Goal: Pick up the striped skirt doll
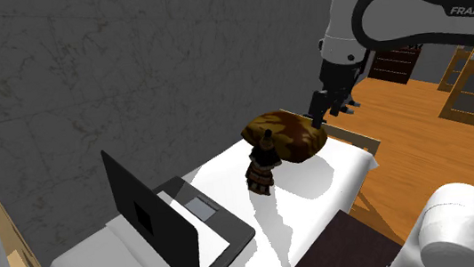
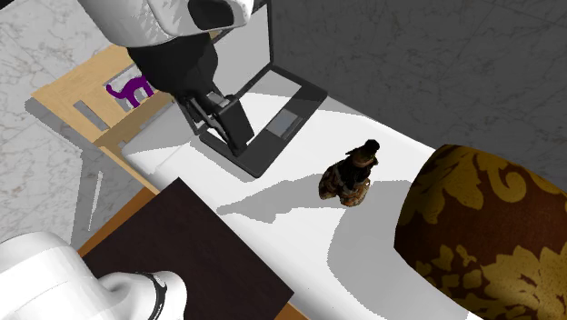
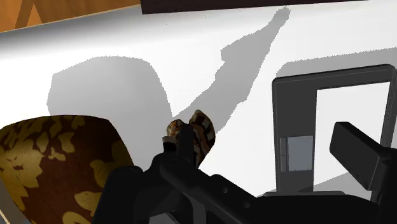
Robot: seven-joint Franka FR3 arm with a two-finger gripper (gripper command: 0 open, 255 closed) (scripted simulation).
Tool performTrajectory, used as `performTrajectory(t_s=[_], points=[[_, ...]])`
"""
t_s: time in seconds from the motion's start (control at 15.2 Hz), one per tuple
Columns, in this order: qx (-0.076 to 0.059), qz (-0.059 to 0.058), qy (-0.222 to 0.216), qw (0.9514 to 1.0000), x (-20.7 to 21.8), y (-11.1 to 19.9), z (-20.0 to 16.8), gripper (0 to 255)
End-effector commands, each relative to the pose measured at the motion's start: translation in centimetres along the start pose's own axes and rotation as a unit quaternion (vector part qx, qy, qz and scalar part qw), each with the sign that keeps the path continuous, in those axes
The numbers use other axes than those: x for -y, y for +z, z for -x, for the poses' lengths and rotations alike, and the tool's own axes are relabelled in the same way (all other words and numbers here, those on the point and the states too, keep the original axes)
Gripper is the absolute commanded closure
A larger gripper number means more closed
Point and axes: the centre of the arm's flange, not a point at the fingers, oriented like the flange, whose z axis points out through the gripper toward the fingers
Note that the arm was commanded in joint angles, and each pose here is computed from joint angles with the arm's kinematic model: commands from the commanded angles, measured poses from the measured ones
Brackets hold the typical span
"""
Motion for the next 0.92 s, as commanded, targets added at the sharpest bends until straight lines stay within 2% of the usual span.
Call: performTrajectory(t_s=[0.0,0.86], points=[[0.000,0.000,0.000,1.0000,0.0,0.0,0.0,0],[-0.034,0.012,0.015,0.9992,-4.7,10.4,-11.6,0]])
